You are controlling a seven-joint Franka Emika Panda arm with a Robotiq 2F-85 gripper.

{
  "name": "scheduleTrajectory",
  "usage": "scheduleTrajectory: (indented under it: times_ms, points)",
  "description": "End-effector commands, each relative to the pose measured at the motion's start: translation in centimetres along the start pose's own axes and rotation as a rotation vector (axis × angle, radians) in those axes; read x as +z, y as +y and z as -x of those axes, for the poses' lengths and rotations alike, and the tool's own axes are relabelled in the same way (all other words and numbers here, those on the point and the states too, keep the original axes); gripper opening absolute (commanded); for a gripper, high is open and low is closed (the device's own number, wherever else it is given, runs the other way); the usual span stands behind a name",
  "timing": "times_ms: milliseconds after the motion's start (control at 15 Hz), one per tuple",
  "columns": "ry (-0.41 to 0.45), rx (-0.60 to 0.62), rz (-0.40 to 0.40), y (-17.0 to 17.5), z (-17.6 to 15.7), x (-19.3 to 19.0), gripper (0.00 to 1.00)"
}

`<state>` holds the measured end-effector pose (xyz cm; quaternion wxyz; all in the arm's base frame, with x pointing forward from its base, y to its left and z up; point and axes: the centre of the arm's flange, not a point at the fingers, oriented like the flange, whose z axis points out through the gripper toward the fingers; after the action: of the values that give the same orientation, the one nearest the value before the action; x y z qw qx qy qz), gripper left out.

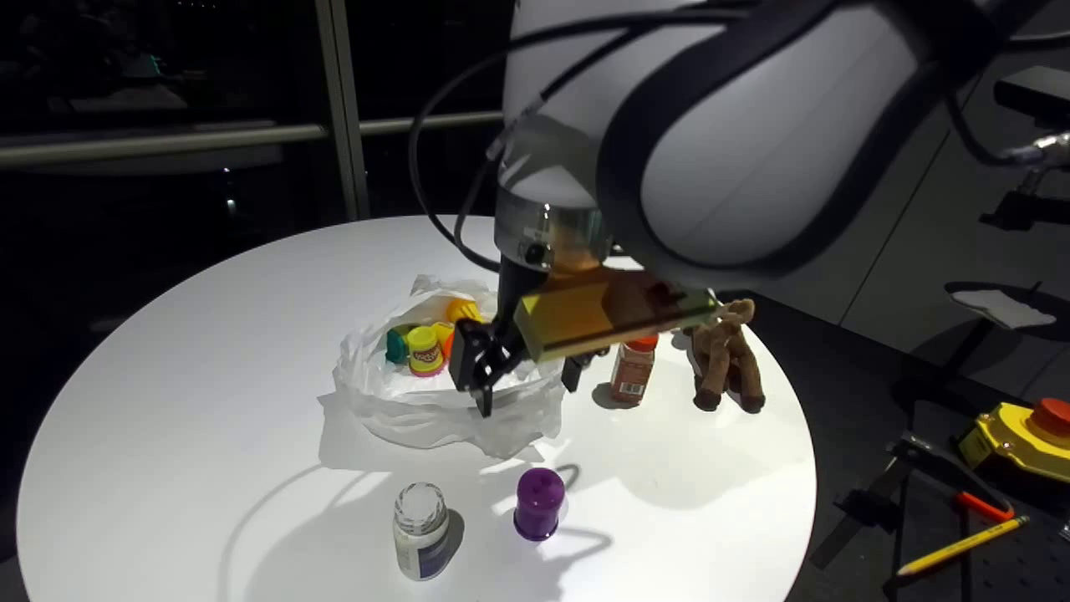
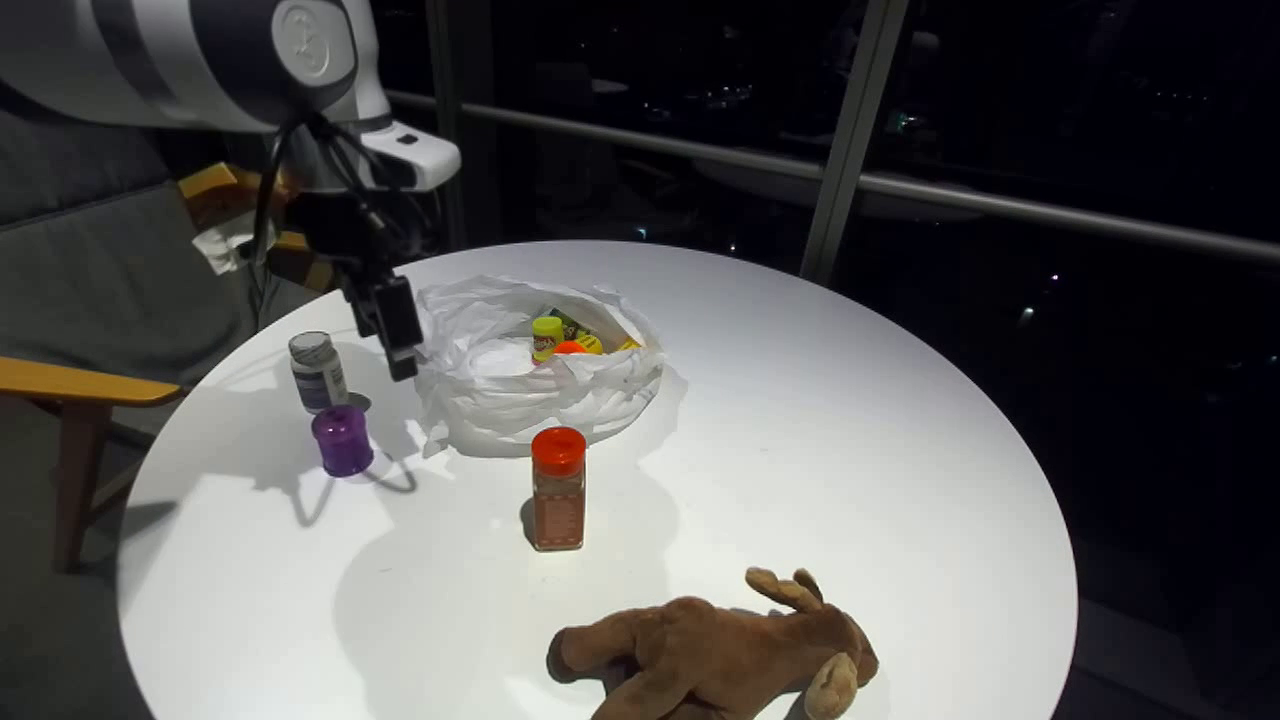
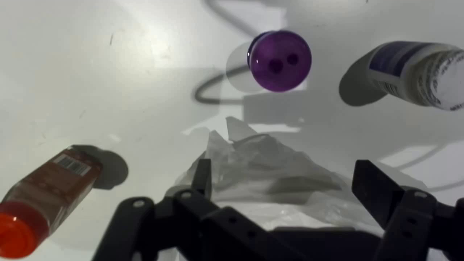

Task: Remove the deer toy and containers from the white plastic bag and place them on the table

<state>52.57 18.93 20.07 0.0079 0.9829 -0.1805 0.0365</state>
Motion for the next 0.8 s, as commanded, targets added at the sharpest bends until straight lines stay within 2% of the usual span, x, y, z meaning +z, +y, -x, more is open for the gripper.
scheduleTrajectory:
  times_ms: [0,200,333,533,733]
  points:
    - [0.076,-0.072,0.042,-2.4,-5.0,-4.6,1.0]
    - [0.093,-0.14,0.062,-3.5,-9.1,-5.1,1.0]
    - [0.071,-0.155,0.056,-4.0,-11.1,-4.1,1.0]
    - [0.048,-0.236,0.099,-3.7,-13.4,-0.8,1.0]
    - [0.039,-0.253,0.137,-2.8,-15.6,2.2,1.0]
